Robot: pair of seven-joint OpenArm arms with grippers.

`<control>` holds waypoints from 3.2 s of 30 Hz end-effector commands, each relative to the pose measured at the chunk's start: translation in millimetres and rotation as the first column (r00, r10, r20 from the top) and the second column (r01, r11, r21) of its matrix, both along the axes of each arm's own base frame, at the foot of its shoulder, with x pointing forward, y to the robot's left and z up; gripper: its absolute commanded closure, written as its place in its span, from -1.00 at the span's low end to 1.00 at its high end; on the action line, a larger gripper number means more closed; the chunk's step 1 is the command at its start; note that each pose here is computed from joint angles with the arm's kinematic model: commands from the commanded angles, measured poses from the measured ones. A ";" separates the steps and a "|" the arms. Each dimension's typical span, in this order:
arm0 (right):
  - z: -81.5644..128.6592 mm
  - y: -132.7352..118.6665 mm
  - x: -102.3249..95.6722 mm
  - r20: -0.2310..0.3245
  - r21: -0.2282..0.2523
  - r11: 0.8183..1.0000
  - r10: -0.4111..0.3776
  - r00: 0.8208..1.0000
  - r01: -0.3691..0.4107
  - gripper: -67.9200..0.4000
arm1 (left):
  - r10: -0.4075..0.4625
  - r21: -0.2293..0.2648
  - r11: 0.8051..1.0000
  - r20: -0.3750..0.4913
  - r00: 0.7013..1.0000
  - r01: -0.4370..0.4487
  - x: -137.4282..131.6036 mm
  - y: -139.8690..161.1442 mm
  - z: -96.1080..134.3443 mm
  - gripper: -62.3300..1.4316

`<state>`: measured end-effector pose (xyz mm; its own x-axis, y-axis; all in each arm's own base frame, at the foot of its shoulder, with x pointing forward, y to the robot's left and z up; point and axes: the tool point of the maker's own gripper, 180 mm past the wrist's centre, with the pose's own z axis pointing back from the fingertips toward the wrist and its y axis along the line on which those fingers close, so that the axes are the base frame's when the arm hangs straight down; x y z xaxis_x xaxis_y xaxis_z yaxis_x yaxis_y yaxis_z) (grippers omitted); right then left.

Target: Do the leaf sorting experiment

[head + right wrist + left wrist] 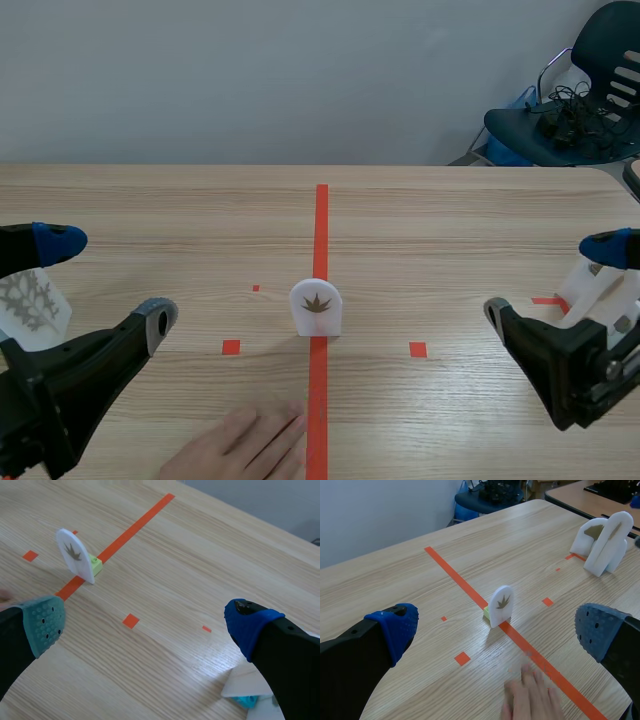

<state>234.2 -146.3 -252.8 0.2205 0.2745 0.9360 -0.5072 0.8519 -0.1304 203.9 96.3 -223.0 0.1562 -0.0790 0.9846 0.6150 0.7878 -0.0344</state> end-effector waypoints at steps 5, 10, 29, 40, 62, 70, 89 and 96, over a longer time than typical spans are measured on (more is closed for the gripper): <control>22.8 20.2 22.9 0.085 0.033 0.999 0.038 0.996 -0.041 -1.00 | -0.003 -0.019 1.000 0.022 1.000 0.004 1.2 -1.8 7.8 -1.00; 16.8 52.6 36.1 0.095 0.056 0.991 0.113 0.989 -0.119 -1.00 | -0.003 -0.019 1.000 0.022 1.000 0.004 1.2 -1.8 7.8 -1.00; -90.4 167.4 81.0 -0.082 0.165 0.967 0.209 0.975 -0.193 -1.00 | -0.003 -0.019 1.000 0.022 1.000 0.004 1.2 -1.8 7.8 -1.00; -110.3 189.9 78.8 -0.110 0.160 0.967 0.216 0.970 -0.197 -0.30 | -0.003 -0.019 1.000 0.023 1.000 0.004 1.2 -1.8 7.9 -1.00; -25.6 169.5 99.1 0.030 0.066 0.978 0.195 0.980 -0.197 0.94 | -0.007 -0.021 1.000 0.023 1.000 0.007 0.9 -2.3 8.3 -1.00; 3.0 112.5 74.4 0.055 0.088 0.995 0.047 0.997 -0.051 0.94 | -0.023 -0.009 1.000 0.026 0.999 0.023 0.8 -2.7 8.5 -1.00; -51.8 -59.4 24.9 -0.061 -0.014 0.906 -0.423 0.904 0.423 0.94 | -0.041 -0.014 0.999 0.044 0.998 0.042 3.4 -5.3 13.1 -1.00; -93.2 -86.3 32.4 -0.107 -0.005 0.869 -0.492 0.864 0.494 0.94 | -0.042 -0.013 0.999 0.052 0.998 0.042 5.0 -5.3 14.7 -1.00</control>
